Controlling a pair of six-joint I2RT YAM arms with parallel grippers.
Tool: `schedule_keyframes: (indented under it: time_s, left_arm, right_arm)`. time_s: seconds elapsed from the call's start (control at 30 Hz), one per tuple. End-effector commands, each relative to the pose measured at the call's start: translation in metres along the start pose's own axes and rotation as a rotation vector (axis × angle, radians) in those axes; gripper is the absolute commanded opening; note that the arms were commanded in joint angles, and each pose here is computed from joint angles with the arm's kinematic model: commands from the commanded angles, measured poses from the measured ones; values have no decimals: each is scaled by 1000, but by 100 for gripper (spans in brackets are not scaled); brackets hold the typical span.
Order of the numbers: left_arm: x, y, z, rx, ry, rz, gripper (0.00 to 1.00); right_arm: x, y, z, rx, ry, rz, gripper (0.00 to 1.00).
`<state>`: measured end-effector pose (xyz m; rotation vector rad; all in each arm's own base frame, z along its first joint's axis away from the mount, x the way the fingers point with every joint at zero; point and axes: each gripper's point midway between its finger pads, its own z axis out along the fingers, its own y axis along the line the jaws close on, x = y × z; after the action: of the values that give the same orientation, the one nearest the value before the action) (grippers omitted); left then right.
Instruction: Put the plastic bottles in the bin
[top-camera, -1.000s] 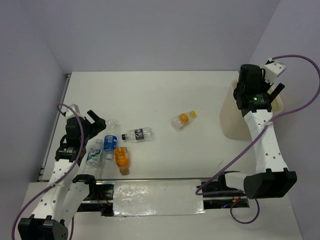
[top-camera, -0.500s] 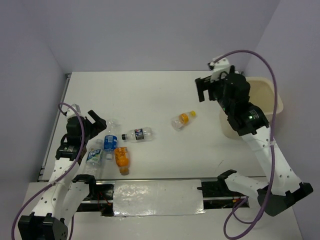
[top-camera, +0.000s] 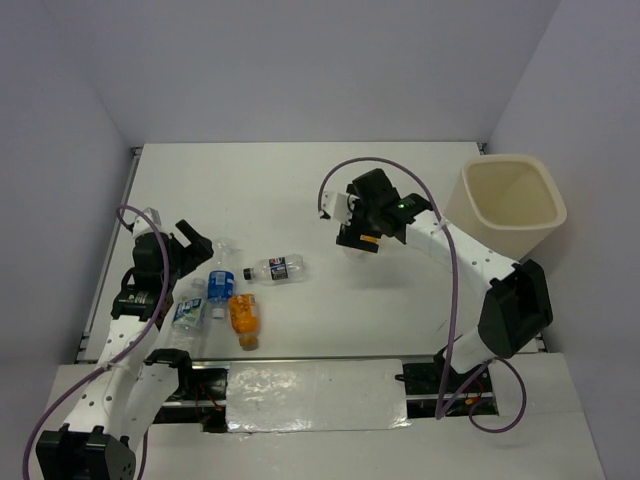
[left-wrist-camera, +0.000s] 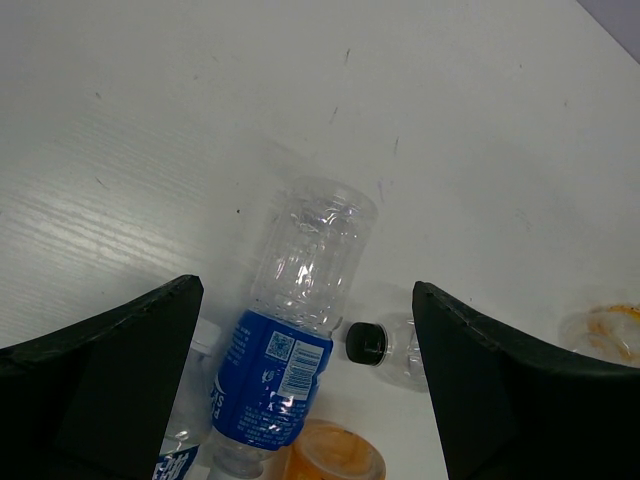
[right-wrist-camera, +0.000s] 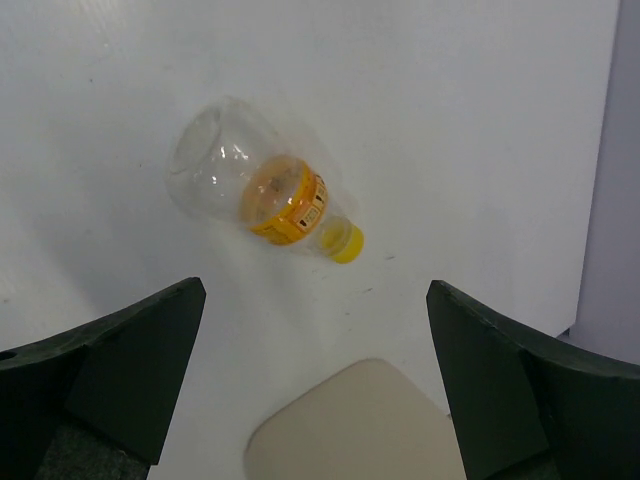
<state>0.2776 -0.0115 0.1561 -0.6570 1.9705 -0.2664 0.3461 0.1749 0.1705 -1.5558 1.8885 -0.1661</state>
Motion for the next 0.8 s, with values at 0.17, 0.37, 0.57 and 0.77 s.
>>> schedule_keyframes:
  time_s: [0.17,0.37,0.57,0.77]
  left_arm:
    - [-11,5,3,-40,-42,10,99]
    - [-11,4,4,-38,-39,15,99]
    - [-9,7,3,-57,-24,23,99]
    - [-15,7,-3,-46,-66,12,99]
  right_arm:
    - [23,26,57,-133,100,-228,100]
    - [27,30,84,-150,107,-238,100]
    - [20,59,115,-273,50,-188,100]
    - [28,59,127,-221,73,-116,92]
